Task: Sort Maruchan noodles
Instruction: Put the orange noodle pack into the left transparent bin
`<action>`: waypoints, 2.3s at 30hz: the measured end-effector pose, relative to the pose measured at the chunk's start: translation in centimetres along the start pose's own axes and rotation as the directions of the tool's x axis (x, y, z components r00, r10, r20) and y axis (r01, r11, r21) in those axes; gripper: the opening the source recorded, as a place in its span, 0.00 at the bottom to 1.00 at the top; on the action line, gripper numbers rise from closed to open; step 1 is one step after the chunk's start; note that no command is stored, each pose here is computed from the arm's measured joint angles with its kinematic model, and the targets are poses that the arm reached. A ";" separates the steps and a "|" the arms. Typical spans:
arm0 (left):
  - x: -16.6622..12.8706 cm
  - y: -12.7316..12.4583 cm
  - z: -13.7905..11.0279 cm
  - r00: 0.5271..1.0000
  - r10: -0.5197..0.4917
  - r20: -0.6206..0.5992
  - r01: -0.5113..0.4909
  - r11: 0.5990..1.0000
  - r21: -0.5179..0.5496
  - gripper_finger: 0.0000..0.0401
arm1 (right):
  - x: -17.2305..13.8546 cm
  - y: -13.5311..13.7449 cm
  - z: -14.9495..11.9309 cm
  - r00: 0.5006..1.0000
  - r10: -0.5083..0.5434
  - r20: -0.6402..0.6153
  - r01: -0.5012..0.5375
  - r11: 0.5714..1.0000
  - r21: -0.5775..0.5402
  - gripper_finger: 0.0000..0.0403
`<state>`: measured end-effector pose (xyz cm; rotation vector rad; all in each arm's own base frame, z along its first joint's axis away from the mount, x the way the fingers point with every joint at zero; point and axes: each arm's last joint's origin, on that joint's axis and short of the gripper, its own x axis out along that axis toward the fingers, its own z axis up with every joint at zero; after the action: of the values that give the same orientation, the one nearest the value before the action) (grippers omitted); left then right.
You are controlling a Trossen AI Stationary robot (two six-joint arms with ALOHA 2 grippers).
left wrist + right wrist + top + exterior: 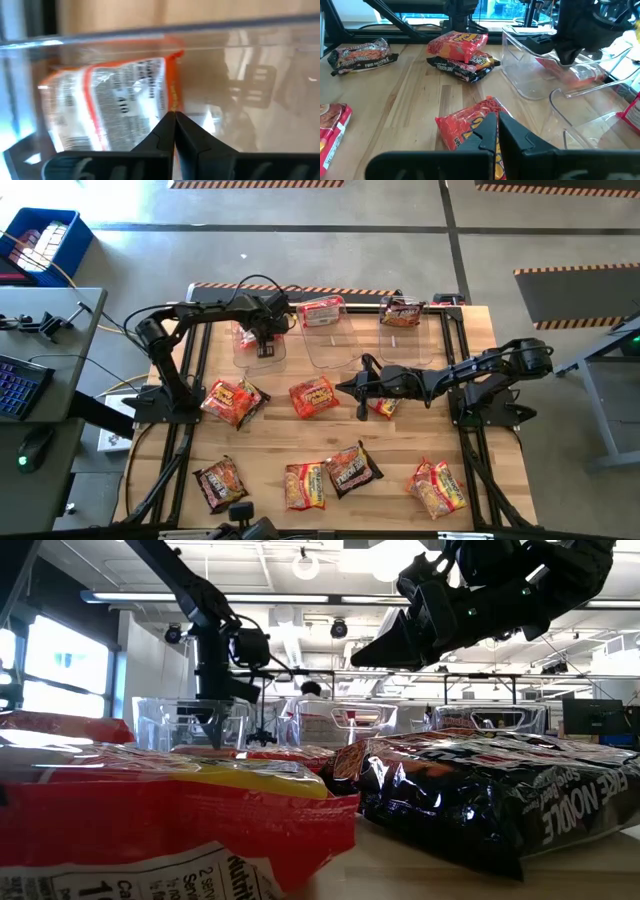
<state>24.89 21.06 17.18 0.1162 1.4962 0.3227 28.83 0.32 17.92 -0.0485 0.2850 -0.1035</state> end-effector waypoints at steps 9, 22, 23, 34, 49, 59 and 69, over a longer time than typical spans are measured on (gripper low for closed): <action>-2.1 2.1 -1.1 0.988 0.152 0.022 -0.149 0.985 -0.089 0.00 | 0.0 0.0 0.0 1.000 -0.001 -0.002 0.001 1.000 0.000 0.00; -1.3 0.7 -2.1 0.987 -0.156 0.030 0.158 0.979 -0.129 0.00 | 0.0 0.0 0.0 1.000 -0.016 -0.003 0.016 1.000 0.000 0.00; -0.9 0.5 -2.0 0.989 -0.146 0.023 0.148 0.981 -0.128 0.00 | 0.0 0.0 0.0 1.000 -0.016 -0.003 0.016 1.000 0.000 0.00; 1.8 -0.3 -3.2 0.996 -0.024 -0.084 0.010 0.987 -0.161 0.00 | 0.0 0.0 0.0 1.000 -0.016 -0.005 0.016 1.000 0.003 0.00; -1.0 0.6 -3.9 0.987 0.150 -0.063 -0.160 0.965 -0.207 0.00 | 0.0 -0.1 -0.1 1.000 -0.019 -0.006 0.019 1.000 0.002 0.00; -4.0 4.4 -4.8 0.917 0.394 0.053 -0.347 0.858 -0.380 0.00 | 0.0 -0.1 -0.1 1.000 -0.022 -0.009 0.022 1.000 0.000 0.00; -3.0 6.3 -6.1 0.930 0.354 0.099 -0.285 0.865 -0.413 0.06 | 0.0 -0.1 -0.1 1.000 -0.022 -0.014 0.022 1.000 -0.001 0.00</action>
<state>17.89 25.50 21.34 0.0697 1.2107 0.8581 28.79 0.25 17.80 -0.0517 0.2986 -0.1256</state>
